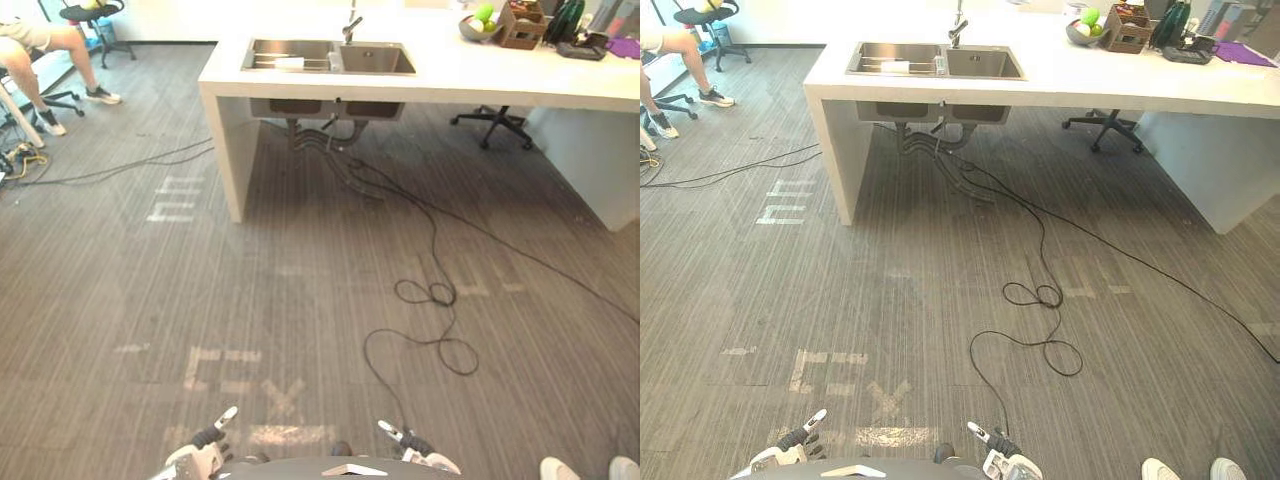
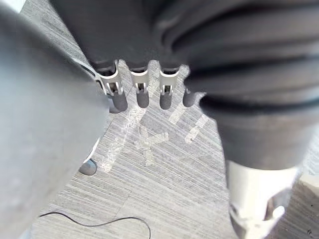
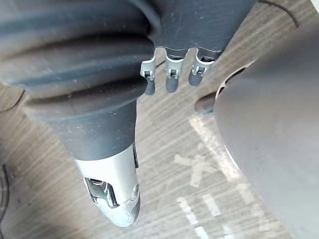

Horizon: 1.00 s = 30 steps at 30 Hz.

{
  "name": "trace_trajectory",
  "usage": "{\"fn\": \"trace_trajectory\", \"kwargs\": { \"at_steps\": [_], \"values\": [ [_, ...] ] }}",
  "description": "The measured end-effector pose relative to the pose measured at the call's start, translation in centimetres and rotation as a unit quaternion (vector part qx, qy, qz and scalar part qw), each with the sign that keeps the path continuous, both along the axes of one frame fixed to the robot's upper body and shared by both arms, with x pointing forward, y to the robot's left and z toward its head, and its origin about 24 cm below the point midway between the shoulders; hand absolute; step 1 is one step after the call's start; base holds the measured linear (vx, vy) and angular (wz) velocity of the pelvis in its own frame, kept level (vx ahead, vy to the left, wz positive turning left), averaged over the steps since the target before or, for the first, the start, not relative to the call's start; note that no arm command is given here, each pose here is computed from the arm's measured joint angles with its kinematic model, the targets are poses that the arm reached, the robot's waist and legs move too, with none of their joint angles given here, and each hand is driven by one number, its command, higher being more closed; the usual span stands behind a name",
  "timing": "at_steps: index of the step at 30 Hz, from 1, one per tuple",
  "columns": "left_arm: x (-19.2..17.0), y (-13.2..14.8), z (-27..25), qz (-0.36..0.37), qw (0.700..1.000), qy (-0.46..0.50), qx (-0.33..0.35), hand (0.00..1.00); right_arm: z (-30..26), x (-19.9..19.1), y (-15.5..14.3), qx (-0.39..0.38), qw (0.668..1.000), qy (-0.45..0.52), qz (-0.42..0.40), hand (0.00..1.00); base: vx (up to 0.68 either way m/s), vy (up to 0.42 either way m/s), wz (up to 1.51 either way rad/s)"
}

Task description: Walk over to the sink, pick up the cup, carry it to the dishwasher, place the cup inside the dishwasher, then close the dishwasher door

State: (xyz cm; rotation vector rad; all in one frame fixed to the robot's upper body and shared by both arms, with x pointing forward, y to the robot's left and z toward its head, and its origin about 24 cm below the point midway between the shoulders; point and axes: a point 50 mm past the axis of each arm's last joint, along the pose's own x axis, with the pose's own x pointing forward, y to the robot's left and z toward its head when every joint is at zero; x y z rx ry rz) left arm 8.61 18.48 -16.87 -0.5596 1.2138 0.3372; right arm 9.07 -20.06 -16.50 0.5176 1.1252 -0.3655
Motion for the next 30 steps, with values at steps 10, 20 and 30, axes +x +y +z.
{"fn": "trace_trajectory", "kwargs": {
  "at_steps": [10, 20, 30],
  "values": [
    [1.2, -0.5, 0.3, -0.055, 0.998, -0.016, -0.005, 0.00, 0.7, 1.5, -0.8, -0.001, 0.999, -0.027, 0.039, 0.00, -0.01, 0.021, 0.00],
    [3.5, 0.2, 1.0, -0.156, 0.984, -0.050, 0.064, 0.00, 1.3, 3.3, -0.3, 0.015, 0.997, -0.065, 0.037, 0.00, 0.16, -0.074, 0.12],
    [2.9, -1.3, 0.6, -0.084, 0.996, -0.027, 0.029, 0.00, 1.1, 1.7, -1.5, 0.044, 0.996, -0.050, -0.057, 0.00, 0.31, -0.195, 0.15]
  ]
}}
